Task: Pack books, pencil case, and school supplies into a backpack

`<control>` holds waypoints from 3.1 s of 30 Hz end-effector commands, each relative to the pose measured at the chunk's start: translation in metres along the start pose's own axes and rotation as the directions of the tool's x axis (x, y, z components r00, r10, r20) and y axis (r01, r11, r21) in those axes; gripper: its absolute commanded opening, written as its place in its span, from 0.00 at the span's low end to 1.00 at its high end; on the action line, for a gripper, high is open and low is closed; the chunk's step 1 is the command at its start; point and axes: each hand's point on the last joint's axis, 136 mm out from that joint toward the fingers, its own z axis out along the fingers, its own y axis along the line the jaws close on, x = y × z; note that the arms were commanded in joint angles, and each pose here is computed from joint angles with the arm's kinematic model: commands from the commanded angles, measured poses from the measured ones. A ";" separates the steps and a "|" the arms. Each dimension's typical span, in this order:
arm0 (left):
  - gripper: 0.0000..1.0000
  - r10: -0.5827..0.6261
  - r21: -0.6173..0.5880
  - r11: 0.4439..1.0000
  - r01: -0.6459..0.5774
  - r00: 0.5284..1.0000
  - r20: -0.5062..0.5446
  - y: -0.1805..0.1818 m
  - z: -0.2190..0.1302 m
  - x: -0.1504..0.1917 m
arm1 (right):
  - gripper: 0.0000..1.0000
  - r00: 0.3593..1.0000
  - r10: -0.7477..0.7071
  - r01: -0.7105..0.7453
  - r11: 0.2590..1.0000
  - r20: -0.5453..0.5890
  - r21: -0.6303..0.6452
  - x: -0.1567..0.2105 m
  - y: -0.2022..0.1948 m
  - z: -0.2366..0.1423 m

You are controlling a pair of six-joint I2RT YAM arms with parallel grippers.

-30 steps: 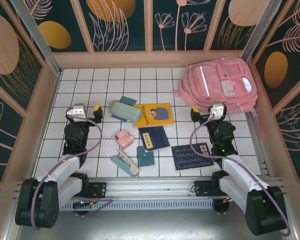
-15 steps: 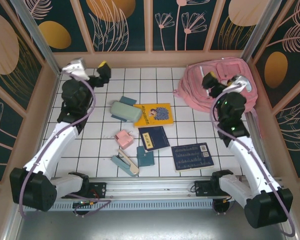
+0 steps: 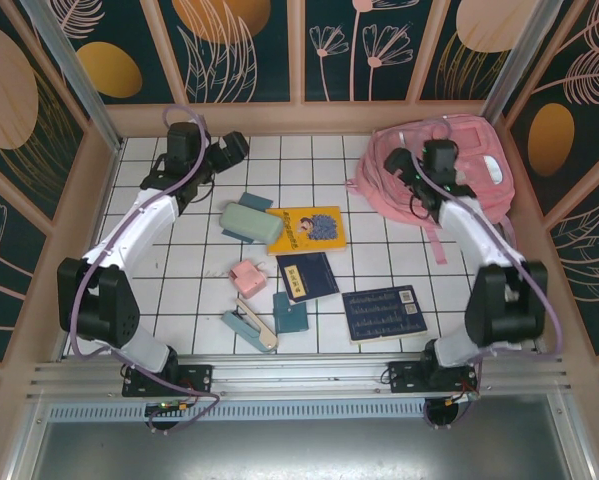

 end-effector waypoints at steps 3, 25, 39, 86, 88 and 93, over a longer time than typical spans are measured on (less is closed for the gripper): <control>0.99 -0.117 0.070 0.989 0.128 0.983 -0.143 -0.011 0.003 0.037 | 0.94 0.950 -0.260 0.261 0.965 -0.171 -0.018 0.042 0.034 0.067; 0.98 -0.128 0.125 0.981 0.149 0.978 -0.165 -0.023 -0.007 0.047 | 0.11 0.741 -0.604 0.670 0.629 -0.295 0.395 0.034 0.018 0.193; 0.98 -0.132 0.109 0.983 0.148 0.981 -0.139 -0.021 -0.009 0.041 | 0.00 0.419 -0.899 0.907 0.422 0.125 -0.010 0.066 0.226 0.059; 0.95 0.110 0.260 0.966 0.005 0.898 -0.427 -0.108 0.138 0.128 | 0.69 0.818 -0.499 0.547 0.829 0.286 -0.115 0.087 0.024 -0.116; 0.95 0.170 0.311 0.950 -0.027 0.881 -0.442 -0.132 0.153 0.145 | 0.72 0.906 -0.318 0.304 0.948 0.280 0.092 0.044 -0.025 -0.111; 0.96 0.217 0.402 0.916 -0.005 0.847 -0.485 -0.170 0.180 0.193 | 0.68 0.978 0.100 -0.164 0.910 0.183 0.381 0.002 -0.159 -0.078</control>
